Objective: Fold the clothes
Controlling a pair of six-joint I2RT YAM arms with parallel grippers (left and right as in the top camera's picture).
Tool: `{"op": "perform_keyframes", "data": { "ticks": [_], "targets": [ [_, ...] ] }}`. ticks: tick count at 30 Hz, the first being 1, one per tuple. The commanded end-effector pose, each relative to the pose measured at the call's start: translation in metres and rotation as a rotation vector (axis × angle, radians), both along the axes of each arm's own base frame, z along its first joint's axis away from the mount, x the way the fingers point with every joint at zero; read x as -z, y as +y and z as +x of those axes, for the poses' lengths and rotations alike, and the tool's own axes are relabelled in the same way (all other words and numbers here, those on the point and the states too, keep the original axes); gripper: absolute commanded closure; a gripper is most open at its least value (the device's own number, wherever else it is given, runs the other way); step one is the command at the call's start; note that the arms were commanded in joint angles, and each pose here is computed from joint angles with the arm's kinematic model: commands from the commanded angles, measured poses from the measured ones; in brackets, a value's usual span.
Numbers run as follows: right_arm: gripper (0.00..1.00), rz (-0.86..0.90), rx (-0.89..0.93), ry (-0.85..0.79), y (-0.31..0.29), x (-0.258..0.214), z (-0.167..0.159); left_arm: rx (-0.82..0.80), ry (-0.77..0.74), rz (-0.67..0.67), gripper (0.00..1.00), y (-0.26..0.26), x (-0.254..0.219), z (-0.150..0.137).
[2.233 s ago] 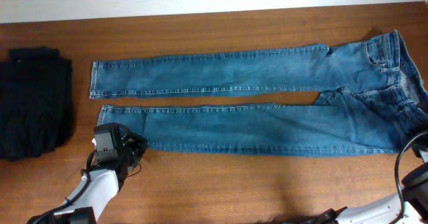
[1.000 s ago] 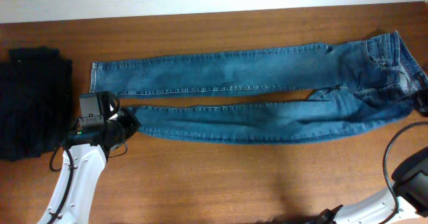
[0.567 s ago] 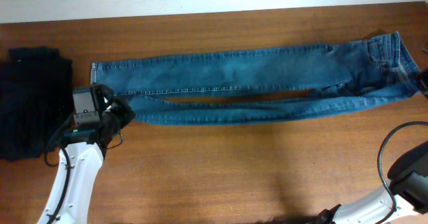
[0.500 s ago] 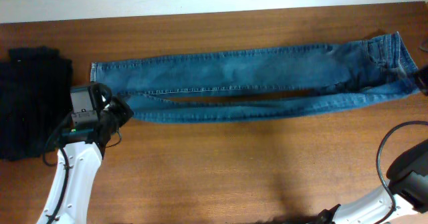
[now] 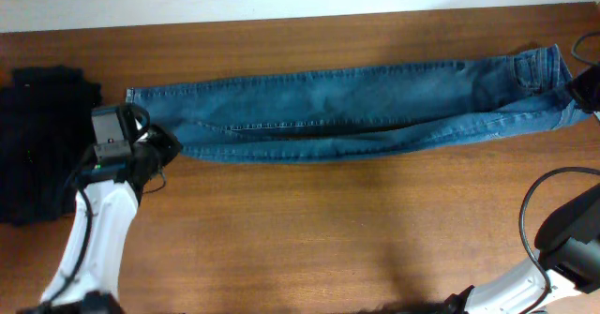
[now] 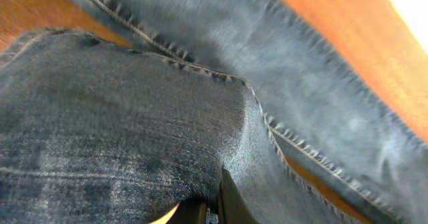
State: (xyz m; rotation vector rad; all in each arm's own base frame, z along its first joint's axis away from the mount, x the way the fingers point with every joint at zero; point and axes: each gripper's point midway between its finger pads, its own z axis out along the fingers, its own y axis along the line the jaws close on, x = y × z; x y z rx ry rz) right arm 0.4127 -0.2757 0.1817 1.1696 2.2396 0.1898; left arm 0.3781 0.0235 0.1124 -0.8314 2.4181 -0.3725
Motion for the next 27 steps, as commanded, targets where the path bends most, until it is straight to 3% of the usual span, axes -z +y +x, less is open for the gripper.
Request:
{"op": "perform_keyframes", "data": {
  "ticks": [1,12,27],
  "targets": [
    [0.96,-0.063,0.025,-0.044,-0.011,-0.021,0.01,0.033,0.012,0.009,0.99,0.004,-0.008,0.016],
    [0.96,-0.139,0.032,-0.064,-0.013,-0.029,0.023,0.118,0.174,0.049,0.99,0.009,-0.042,0.033],
    [0.96,-0.151,-0.005,-0.054,0.006,-0.029,0.035,0.123,0.244,0.102,0.99,0.019,-0.033,0.026]
  ]
}}
